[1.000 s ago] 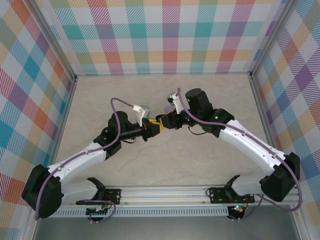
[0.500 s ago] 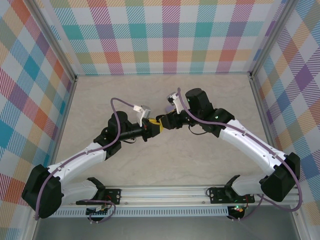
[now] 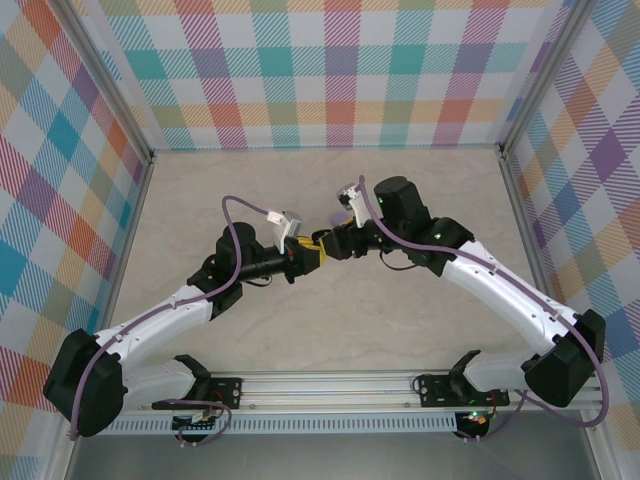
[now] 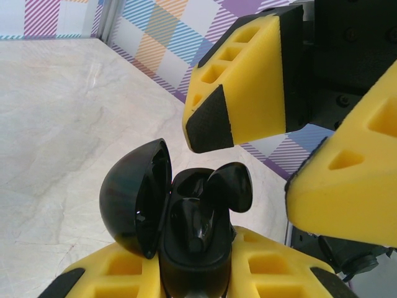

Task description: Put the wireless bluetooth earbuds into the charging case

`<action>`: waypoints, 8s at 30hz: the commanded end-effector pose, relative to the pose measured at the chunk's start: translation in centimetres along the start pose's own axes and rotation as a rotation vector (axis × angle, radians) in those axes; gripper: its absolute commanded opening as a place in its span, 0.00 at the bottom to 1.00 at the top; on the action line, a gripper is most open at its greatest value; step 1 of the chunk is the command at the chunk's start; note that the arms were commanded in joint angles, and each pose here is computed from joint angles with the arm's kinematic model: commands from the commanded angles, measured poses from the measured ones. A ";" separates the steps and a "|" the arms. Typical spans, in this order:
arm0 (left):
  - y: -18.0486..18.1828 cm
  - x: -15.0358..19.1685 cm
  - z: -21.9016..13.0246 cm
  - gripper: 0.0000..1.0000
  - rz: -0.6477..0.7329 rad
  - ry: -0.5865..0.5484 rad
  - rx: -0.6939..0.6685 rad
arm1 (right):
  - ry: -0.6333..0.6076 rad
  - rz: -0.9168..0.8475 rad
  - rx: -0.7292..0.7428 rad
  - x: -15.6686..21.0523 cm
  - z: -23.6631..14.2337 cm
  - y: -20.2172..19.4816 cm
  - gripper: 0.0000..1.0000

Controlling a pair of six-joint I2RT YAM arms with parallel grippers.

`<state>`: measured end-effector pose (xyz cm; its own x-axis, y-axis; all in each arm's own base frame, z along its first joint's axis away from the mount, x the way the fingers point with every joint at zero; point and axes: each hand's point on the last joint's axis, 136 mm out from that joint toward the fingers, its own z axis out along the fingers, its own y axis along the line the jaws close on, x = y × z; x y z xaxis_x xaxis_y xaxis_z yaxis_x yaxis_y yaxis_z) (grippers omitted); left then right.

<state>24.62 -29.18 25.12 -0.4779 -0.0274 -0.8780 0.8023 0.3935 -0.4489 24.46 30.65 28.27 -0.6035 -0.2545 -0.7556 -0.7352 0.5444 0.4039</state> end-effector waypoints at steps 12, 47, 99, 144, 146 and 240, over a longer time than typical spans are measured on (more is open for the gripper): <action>-1.2 -1.7 -0.5 0.06 0.054 -0.040 0.013 | 0.006 -0.009 0.061 -0.4 -0.6 -0.4 0.55; -0.6 -1.4 -0.7 0.06 0.068 -0.020 -0.024 | 0.015 0.006 0.010 -0.6 -0.3 0.5 0.58; -3.3 -1.8 -1.3 0.06 0.132 -0.033 0.097 | 0.021 0.140 0.147 1.0 -0.4 -6.0 0.35; -4.8 -0.2 0.1 0.07 0.143 0.016 0.194 | -0.059 0.064 -0.260 0.4 -2.4 -0.1 0.14; -4.6 -0.2 0.2 0.07 0.138 0.016 0.182 | -0.054 0.072 -0.232 0.6 -2.2 -0.6 0.15; 20.4 7.2 4.5 0.72 -0.343 0.498 -0.670 | 0.042 0.246 0.833 7.4 -5.6 -18.7 0.40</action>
<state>39.27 -28.05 7.00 -0.9032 0.0868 -0.4203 0.2870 0.8503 -0.4411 30.78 16.09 18.39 -0.7580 -0.1058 -0.6436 -0.2253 0.9685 0.1061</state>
